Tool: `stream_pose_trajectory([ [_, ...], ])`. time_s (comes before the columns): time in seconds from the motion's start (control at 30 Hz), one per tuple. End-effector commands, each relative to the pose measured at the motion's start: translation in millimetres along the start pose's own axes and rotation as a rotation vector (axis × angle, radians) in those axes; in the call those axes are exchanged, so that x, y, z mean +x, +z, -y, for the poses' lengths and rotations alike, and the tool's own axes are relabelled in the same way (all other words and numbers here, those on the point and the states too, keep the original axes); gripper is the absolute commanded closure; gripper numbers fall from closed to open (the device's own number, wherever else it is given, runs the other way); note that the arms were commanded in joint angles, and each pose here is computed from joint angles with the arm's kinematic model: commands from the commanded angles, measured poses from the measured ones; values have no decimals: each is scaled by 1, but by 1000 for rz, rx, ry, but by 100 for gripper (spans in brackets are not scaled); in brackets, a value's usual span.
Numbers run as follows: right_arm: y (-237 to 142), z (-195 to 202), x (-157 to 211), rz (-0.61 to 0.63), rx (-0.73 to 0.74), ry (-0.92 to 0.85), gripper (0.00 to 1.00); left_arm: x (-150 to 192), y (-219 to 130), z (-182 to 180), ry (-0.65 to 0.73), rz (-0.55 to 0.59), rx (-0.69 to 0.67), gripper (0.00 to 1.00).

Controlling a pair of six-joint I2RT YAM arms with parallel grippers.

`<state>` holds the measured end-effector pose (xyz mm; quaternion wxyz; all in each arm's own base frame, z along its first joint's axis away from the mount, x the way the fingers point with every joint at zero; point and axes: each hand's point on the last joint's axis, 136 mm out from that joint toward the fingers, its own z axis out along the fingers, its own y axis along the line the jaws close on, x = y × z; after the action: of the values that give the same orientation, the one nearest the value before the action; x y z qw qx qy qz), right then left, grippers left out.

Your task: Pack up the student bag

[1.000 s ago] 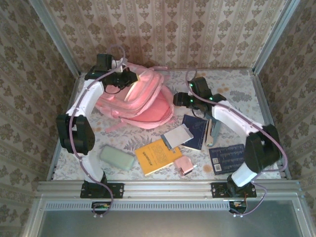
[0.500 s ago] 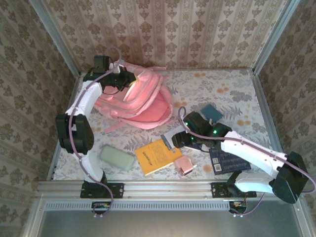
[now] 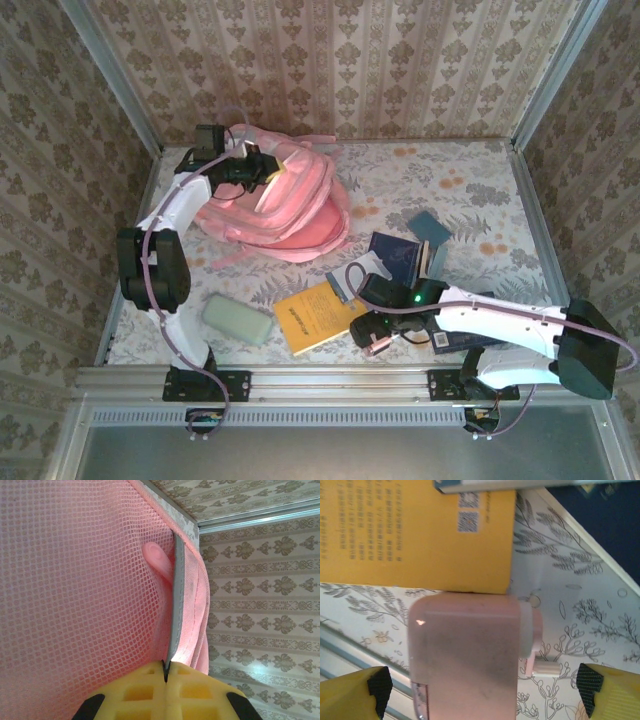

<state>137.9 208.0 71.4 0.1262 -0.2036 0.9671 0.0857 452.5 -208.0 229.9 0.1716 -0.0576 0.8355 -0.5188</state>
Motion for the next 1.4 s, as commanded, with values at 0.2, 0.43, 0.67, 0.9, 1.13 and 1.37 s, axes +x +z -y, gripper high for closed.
stream_pose_trajectory([
  [0.2, 22, -4, 16, -40, 89, -2, 0, -1, -2, 16, 21, 4, 80, 100],
  [0.43, 27, 3, 12, -27, 170, -24, 13, -1, -1, 12, 16, 3, 73, 100],
  [0.67, 17, -1, 8, -1, 168, -34, 41, -1, 0, 9, 13, 0, 68, 100],
  [0.9, -22, 8, -13, 109, 164, -30, 41, -2, -3, 17, 26, -4, 84, 100],
  [1.13, -72, 21, -85, 376, -10, 140, 42, -10, -20, 54, 65, -10, 113, 100],
  [1.37, -94, 35, -191, 583, -172, 296, 44, -20, -36, 82, 64, 6, 165, 100],
])
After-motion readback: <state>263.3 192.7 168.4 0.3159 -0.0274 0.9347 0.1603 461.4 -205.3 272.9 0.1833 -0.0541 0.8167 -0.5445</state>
